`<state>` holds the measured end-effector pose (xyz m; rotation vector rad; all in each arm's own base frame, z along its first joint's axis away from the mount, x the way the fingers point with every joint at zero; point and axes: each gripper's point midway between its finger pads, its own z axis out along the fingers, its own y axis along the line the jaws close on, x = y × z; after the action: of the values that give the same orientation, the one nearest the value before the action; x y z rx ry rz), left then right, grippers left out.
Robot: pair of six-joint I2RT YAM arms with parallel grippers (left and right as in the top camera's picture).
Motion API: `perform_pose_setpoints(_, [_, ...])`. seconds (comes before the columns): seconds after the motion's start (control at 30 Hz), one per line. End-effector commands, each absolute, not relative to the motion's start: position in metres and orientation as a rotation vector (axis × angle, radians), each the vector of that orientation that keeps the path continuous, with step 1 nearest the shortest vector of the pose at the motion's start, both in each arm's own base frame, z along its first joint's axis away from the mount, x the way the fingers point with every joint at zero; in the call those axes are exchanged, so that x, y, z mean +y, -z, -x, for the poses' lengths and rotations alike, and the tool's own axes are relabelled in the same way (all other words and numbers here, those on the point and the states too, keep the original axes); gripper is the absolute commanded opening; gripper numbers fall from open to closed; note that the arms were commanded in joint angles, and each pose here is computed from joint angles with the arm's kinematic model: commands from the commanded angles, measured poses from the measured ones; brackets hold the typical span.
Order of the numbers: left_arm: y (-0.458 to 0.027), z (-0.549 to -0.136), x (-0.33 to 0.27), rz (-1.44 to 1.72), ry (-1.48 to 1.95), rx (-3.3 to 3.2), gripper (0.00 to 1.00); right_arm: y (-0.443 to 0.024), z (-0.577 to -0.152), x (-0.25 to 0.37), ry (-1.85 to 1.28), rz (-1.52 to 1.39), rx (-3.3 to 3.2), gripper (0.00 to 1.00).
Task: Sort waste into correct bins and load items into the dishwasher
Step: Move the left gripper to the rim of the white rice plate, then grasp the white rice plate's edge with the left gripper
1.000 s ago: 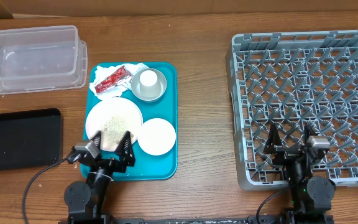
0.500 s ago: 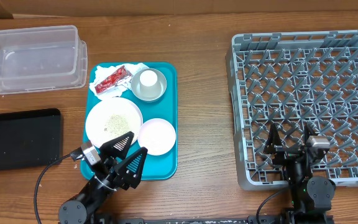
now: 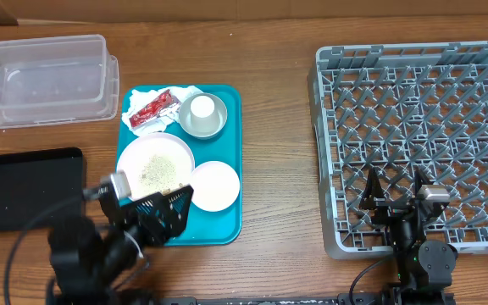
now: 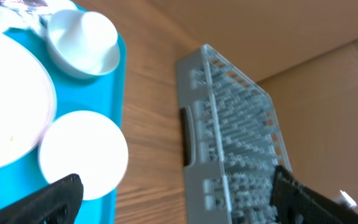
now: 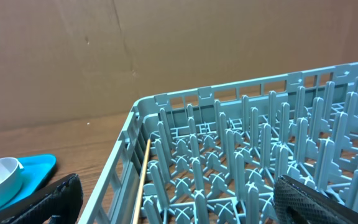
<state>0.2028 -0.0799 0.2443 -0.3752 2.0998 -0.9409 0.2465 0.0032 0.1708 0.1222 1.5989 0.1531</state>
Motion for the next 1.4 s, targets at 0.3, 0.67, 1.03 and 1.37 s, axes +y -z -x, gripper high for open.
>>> perform_pose_setpoints(0.3, [-0.256,-0.263,-0.06,0.361,0.686,2.331,1.0,-0.17,-0.246,0.0,-0.137,-0.127,1.591,1.0])
perform_pose_setpoints(0.67, [-0.189,-0.305,-0.06,0.479,0.346,2.608,1.0,-0.17,-0.246,0.0,-0.137,-0.127,1.591,1.0])
perform_pose_setpoints(1.03, [-0.108,-0.34,-0.075,0.448,0.123,2.767,1.0,-0.17,-0.246,0.001,-0.137,-0.126,1.591,1.0])
perform_pose_setpoints(1.37, [-0.066,-0.354,-0.069,0.531,-0.125,2.75,1.0,-0.17,-0.246,0.0,-0.137,-0.127,1.591,1.0])
